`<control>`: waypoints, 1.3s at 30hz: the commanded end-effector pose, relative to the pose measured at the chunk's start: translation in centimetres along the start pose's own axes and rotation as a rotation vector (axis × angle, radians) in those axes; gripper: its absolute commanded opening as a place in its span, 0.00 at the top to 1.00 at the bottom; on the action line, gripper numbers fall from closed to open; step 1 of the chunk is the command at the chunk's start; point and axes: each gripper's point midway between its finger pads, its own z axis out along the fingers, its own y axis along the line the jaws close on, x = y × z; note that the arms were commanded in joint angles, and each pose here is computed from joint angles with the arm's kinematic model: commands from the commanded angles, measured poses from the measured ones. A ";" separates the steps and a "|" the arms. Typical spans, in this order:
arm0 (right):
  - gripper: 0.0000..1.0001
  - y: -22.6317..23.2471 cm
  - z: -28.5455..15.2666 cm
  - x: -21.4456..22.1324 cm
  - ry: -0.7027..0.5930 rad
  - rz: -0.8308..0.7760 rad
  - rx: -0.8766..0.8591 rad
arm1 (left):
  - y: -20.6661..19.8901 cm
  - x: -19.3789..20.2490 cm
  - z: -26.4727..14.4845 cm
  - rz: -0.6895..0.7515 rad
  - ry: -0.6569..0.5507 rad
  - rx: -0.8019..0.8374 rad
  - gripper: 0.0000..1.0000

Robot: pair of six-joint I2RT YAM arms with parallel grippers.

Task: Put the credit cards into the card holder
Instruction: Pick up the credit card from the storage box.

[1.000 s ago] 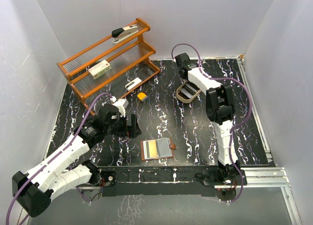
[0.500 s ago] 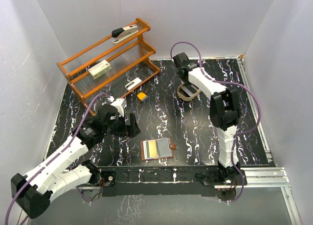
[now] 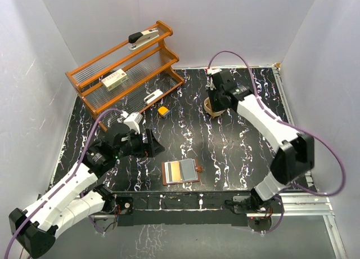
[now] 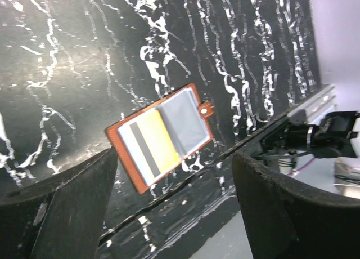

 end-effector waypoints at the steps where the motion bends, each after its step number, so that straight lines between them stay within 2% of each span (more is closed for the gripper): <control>1: 1.00 7.7 -5.4 -1.6 -0.162 0.191 -0.409 | -3.7 -1.2 0.1 -0.131 0.007 0.139 0.22; 6: 1.00 12.5 -10.1 0.1 -0.219 0.295 -0.743 | -6.4 -2.6 0.4 -0.288 0.043 0.205 0.37; 9: 1.00 14.4 -13.3 0.9 -0.236 0.333 -0.919 | -7.8 -3.8 0.5 -0.373 0.032 0.256 0.39; 16: 1.00 15.4 -19.6 1.4 -0.325 0.406 -1.158 | -11.4 -7.0 -0.5 -0.496 -0.036 0.440 0.53; 18: 1.00 15.6 -21.0 1.8 -0.313 0.433 -1.223 | -12.8 -8.1 -1.1 -0.510 -0.063 0.524 0.59; 22: 1.00 15.9 -22.3 2.3 -0.307 0.452 -1.285 | -14.4 -9.6 -2.2 -0.487 -0.097 0.614 0.61; 26: 1.00 16.3 -22.8 2.8 -0.290 0.452 -1.314 | -15.3 -9.6 -2.3 -0.439 -0.074 0.657 0.62; 31: 1.00 16.3 -22.8 3.5 -0.273 0.469 -1.326 | -15.5 -9.2 -2.1 -0.458 -0.069 0.702 0.76; 33: 1.00 16.3 -22.8 3.8 -0.265 0.478 -1.330 | -15.5 -9.2 -2.3 -0.456 -0.080 0.713 0.88; 34: 1.00 16.3 -22.6 4.0 -0.262 0.482 -1.326 | -15.4 -9.2 -2.3 -0.456 -0.084 0.711 0.99; 38: 1.00 16.2 -21.6 4.7 -0.250 0.487 -1.295 | -14.2 -8.6 -1.8 -0.442 -0.097 0.641 1.00; 39: 0.97 16.2 -21.3 4.9 -0.245 0.487 -1.284 | -13.9 -8.4 -1.6 -0.436 -0.098 0.625 1.00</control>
